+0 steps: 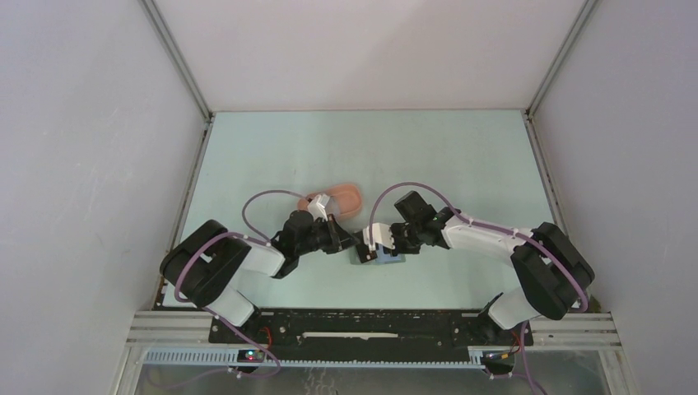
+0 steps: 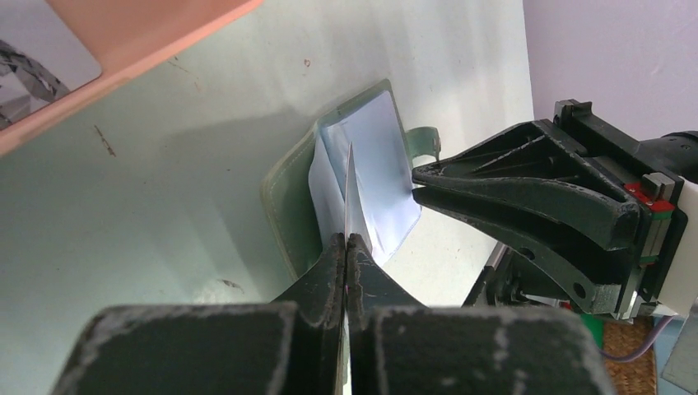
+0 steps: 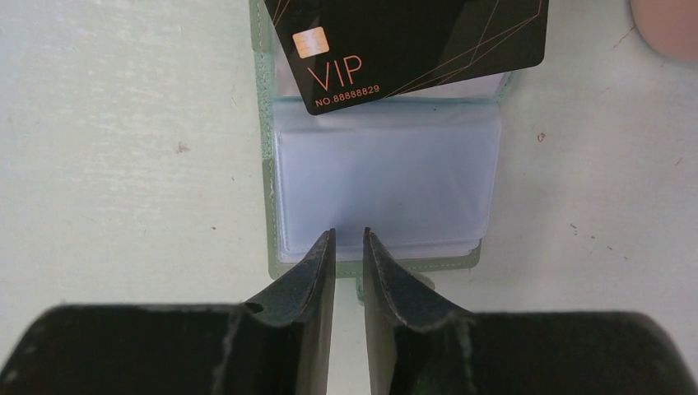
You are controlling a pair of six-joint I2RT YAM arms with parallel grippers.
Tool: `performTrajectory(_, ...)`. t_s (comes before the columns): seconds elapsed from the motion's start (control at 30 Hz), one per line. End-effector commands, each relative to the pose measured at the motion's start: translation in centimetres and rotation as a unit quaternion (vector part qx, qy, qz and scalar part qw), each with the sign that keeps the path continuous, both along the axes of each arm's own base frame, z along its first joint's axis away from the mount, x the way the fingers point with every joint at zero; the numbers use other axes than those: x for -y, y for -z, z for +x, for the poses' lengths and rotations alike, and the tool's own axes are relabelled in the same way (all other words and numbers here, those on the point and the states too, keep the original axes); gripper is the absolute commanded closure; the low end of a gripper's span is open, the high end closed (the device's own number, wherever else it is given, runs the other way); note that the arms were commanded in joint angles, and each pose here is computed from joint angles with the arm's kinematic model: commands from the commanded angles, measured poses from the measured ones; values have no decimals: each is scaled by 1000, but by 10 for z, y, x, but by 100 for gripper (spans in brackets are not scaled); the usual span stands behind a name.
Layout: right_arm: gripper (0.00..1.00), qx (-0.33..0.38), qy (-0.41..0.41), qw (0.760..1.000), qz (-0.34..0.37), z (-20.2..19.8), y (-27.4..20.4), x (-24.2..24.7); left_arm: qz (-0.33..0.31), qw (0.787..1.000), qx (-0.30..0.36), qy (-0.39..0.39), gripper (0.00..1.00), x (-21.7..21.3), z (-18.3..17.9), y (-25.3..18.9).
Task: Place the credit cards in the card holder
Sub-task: Insert the credit card into the card holder.
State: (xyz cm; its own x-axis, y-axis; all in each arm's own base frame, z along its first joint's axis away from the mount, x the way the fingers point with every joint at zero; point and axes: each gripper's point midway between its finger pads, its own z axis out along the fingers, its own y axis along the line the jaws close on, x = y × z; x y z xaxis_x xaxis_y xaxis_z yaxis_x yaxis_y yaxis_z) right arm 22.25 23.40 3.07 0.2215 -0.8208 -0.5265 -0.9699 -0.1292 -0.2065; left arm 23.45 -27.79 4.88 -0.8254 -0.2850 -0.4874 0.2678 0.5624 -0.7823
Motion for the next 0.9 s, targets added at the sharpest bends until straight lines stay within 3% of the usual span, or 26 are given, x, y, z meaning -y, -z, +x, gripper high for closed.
performTrajectory(0.0, 73, 14, -10, 1000, -4, 3, 1, -4, -3, 1000, 4, -17, 100, -6, 1, -1)
performTrajectory(0.87, 71, 6, -18, 1000, -23, -2, 9, -4, -43, 999, -16, -17, 100, 6, 4, 2)
